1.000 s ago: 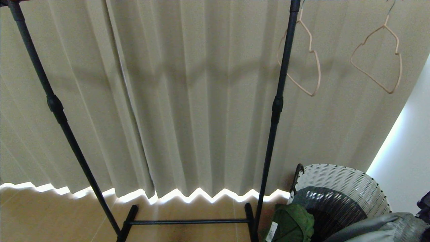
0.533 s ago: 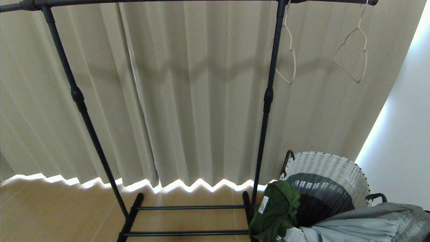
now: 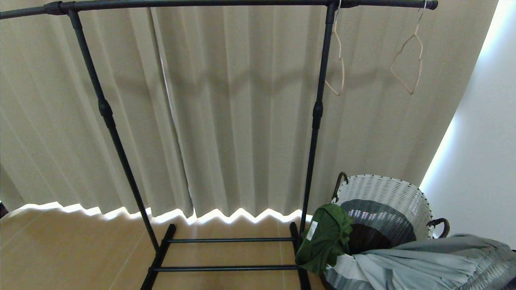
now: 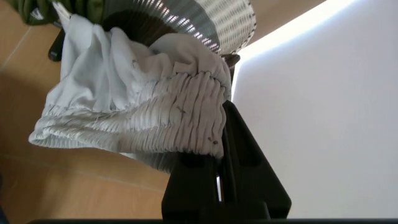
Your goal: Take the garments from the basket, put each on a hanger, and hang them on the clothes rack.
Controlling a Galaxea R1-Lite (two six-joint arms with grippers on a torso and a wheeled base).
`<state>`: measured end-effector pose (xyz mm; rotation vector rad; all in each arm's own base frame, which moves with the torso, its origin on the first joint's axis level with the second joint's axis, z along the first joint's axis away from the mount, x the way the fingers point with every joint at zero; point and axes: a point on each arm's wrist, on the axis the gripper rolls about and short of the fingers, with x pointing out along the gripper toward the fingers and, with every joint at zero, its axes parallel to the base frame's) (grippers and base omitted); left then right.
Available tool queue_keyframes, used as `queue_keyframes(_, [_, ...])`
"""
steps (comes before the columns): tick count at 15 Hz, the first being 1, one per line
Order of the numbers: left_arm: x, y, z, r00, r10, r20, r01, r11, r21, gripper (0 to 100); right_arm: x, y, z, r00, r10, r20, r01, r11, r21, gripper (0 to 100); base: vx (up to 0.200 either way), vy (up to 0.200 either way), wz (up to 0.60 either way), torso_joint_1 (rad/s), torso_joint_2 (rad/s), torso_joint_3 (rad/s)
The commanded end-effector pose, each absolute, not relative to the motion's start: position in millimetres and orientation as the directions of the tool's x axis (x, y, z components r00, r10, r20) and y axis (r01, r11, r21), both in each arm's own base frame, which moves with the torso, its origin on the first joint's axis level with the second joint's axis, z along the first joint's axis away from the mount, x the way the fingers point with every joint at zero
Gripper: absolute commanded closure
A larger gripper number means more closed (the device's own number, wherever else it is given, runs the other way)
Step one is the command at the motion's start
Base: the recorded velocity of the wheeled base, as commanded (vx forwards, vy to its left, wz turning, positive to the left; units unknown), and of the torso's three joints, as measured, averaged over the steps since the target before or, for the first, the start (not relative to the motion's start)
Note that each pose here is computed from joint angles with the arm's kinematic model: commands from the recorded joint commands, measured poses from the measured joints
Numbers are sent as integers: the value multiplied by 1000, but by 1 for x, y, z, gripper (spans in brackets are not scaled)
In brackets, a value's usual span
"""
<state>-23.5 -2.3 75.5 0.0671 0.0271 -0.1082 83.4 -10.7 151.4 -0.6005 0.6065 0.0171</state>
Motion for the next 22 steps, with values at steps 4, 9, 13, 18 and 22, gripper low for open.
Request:
queue_keyframes(4, [-24,-2,76,994,-106,-29,107,992,64,0,85,-11,152,825,-156,-543,-188,830,-525,100,0,0,0,0,0,0])
queue_keyframes(9, [-23,-2,76,994,-107,-31,109,992,67,0,88,-9,151,819,-124,-560,-226,827,-514,100,0,40,0,0,0,0])
queue_keyframes(13, [-23,-2,76,994,-109,-30,111,991,70,0,88,-9,152,824,-126,-552,-220,827,-517,100,0,200,0,0,2,2])
queue_keyframes(18, [-23,-2,76,994,-109,-32,111,991,72,0,88,-9,151,820,-121,-560,-228,828,-513,100,0,120,0,4,1,1])
queue_keyframes(22, [-23,-2,76,994,-109,-32,111,991,72,0,88,-9,150,818,-120,-563,-230,829,-510,100,0,0,0,0,0,0])
